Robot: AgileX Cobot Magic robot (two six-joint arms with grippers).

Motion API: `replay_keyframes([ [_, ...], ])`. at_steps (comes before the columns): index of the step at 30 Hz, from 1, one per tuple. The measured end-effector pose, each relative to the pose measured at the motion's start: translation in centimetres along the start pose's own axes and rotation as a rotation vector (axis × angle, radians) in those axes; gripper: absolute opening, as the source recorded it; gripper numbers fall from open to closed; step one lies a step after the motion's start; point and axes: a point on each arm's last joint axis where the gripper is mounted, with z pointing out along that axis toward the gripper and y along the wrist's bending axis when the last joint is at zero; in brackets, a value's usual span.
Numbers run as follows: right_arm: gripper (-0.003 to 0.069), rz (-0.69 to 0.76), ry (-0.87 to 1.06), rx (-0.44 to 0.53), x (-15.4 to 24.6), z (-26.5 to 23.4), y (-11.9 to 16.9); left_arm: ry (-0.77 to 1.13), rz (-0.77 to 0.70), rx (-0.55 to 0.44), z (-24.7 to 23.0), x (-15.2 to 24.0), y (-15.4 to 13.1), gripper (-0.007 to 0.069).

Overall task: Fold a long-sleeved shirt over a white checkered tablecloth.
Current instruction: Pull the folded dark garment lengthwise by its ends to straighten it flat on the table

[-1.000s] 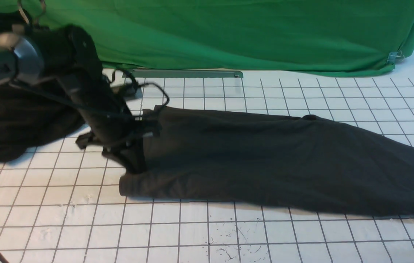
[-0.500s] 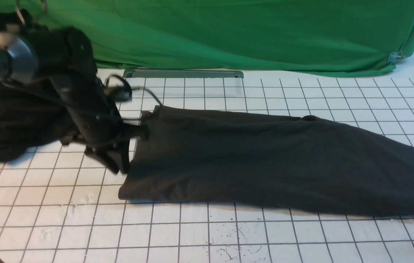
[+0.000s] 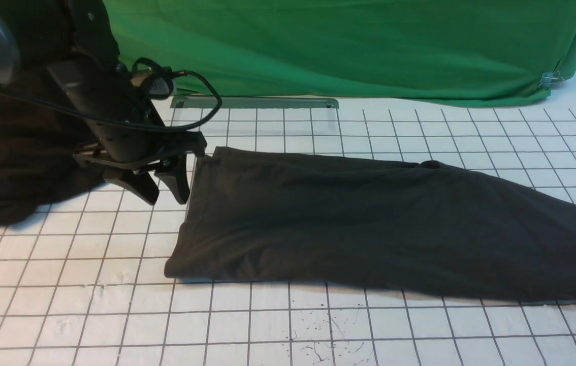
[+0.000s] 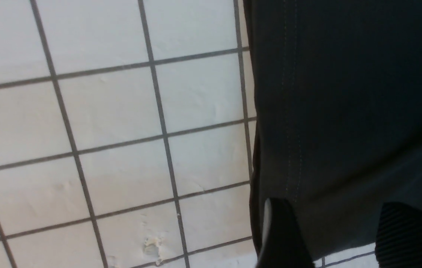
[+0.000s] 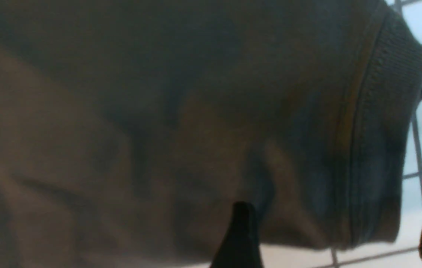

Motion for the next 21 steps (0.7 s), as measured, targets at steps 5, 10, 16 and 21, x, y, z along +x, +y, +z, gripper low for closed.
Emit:
replay_keyframes([
  [5, 0.0586, 0.01, 0.038, 0.02, -0.2, 2.5, -0.5, -0.01, 0.0, 0.0, 0.0, -0.1, 0.0, 0.037],
  [10, 0.0586, 0.011, 0.041, 0.026, -0.4, 3.9, -0.8, -0.019, -0.001, 0.003, 0.0, -0.2, 0.0, 0.0371],
  [16, 0.0405, 0.004, 0.028, 0.023, -0.6, 4.0, -0.6, -0.048, -0.005, 0.01, 0.0, -0.4, -0.1, 0.0371],
  [21, 0.0062, -0.052, 0.014, 0.022, -0.8, 4.1, 0.2, 0.014, -0.007, 0.022, -0.3, 0.0, -0.3, 0.0371],
])
